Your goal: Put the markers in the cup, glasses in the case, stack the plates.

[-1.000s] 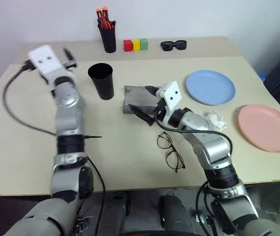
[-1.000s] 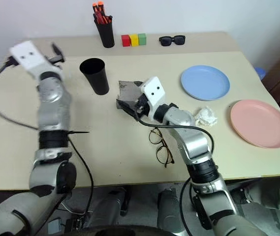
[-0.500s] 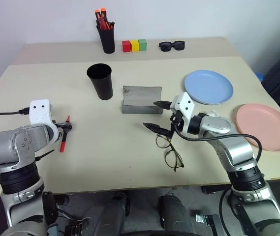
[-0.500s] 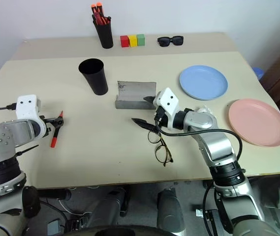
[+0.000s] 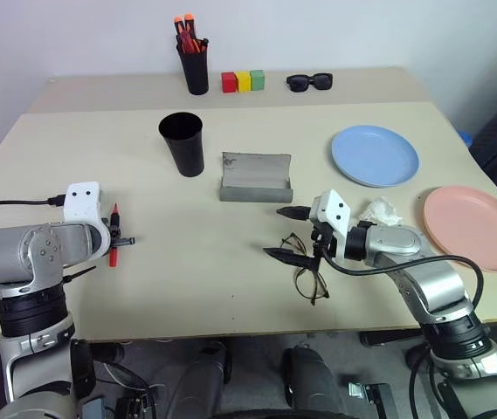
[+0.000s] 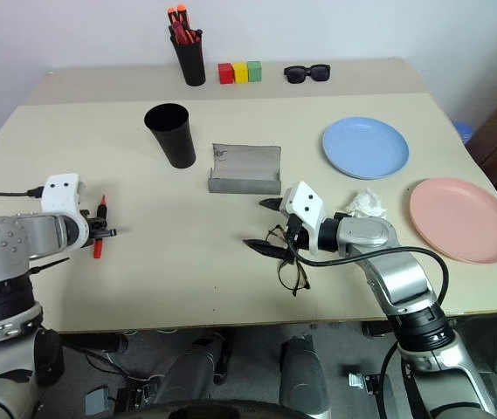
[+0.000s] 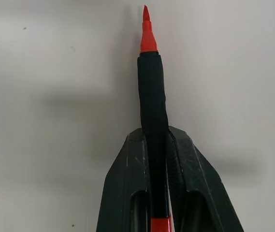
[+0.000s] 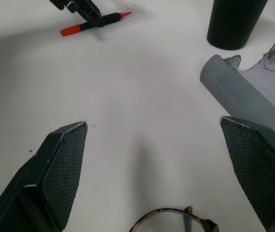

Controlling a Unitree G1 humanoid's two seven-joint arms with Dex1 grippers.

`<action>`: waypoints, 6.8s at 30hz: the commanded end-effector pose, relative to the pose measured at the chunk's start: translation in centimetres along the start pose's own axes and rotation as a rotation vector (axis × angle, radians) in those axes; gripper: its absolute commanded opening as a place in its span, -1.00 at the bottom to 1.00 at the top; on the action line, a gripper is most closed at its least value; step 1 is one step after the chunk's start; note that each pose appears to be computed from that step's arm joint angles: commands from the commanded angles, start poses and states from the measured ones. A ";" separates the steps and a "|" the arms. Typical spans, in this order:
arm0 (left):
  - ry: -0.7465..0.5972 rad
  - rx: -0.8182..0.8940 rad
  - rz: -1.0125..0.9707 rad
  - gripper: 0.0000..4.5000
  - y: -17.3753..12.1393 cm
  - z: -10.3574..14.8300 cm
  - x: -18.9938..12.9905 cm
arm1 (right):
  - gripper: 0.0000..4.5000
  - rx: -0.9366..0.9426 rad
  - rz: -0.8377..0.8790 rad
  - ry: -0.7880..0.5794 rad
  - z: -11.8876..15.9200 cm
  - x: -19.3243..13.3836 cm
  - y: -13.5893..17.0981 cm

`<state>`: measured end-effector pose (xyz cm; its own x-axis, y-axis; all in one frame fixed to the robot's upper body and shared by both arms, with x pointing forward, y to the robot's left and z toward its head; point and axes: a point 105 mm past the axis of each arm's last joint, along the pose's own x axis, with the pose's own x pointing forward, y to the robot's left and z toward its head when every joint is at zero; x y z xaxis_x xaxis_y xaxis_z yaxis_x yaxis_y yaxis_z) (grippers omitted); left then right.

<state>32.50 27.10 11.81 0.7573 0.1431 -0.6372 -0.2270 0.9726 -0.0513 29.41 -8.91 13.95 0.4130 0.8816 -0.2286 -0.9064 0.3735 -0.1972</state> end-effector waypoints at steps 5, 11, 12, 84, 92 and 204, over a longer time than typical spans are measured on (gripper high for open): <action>-0.890 -0.157 -0.037 -0.95 -0.7 12.6 -6.9 | 1.00 -0.094 -0.131 -0.108 3.1 0.7 -2.3; -1.127 0.013 -0.076 -0.95 -7.5 16.5 -7.4 | 1.00 -0.111 -0.535 -0.251 6.8 1.7 -9.0; -1.159 0.035 -0.082 -0.95 -8.7 17.0 -7.1 | 1.00 -0.094 -0.579 -0.280 7.4 1.7 -9.6; -0.268 0.998 -1.044 0.66 -21.8 4.1 2.0 | 1.00 -0.018 -0.212 0.067 -0.4 -6.6 -2.3; -0.317 1.066 -1.077 -0.85 -22.2 4.0 2.0 | 1.00 0.010 -0.251 0.086 -1.8 -7.3 -2.3; -0.359 0.674 -1.313 0.49 -13.0 -7.1 -10.8 | -0.98 0.487 -0.124 0.294 -3.7 -5.8 1.5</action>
<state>23.16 11.81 13.22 0.3217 -0.9192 -0.2269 0.9409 0.3372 -0.0319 25.87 -13.98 10.87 0.4367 0.7521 -0.4936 -0.7578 0.6032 0.2487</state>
